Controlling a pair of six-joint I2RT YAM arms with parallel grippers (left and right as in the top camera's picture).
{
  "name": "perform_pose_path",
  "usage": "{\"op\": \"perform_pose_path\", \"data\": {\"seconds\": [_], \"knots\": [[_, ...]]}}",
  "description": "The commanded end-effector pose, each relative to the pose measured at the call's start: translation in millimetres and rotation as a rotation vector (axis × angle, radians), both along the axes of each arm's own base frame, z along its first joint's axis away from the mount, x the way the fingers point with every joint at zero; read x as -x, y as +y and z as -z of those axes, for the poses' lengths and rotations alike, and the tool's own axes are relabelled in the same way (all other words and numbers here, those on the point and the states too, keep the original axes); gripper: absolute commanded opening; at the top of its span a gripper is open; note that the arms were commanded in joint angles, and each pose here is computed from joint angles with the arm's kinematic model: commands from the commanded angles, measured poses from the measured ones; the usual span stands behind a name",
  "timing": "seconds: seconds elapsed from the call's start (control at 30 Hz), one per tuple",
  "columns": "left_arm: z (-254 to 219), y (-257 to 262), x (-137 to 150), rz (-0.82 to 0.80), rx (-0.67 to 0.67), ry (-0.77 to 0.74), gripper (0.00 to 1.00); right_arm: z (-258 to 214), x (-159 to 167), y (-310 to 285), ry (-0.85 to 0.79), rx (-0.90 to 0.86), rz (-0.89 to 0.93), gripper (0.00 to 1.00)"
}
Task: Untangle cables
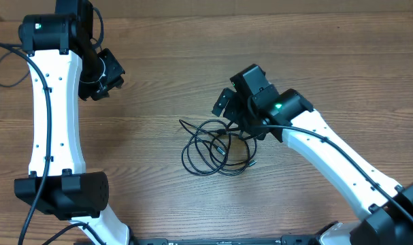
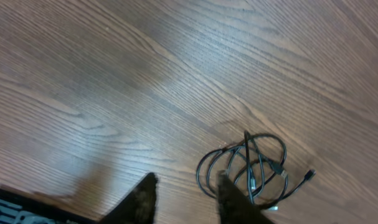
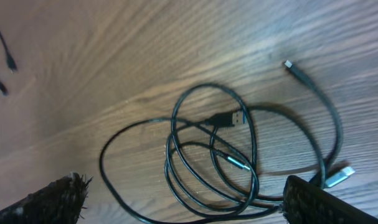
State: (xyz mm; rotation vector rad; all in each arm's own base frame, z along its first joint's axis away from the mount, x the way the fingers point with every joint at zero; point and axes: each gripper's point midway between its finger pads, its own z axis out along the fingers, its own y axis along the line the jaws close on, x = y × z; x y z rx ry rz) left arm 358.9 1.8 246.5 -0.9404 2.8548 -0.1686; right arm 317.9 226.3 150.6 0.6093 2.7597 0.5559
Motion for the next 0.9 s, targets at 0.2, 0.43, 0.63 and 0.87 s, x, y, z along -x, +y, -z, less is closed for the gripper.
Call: {"op": "perform_pose_path", "data": {"seconds": [0.2,0.43,0.63,0.87], "knots": [[-4,-3,0,0.004,0.002,-0.012,1.00,36,9,33,0.117,-0.092,-0.126,1.00],[-5,-3,-1,0.002,0.009,-0.016,1.00,34,10,43,0.107,-0.129,-0.191,1.00],[-13,-13,-6,-0.002,0.187,-0.053,1.00,33,8,44,0.074,-0.119,-0.253,1.00],[-28,-43,-2,0.331,0.310,-0.145,1.00,33,8,44,0.073,-0.119,-0.253,1.00]]}}
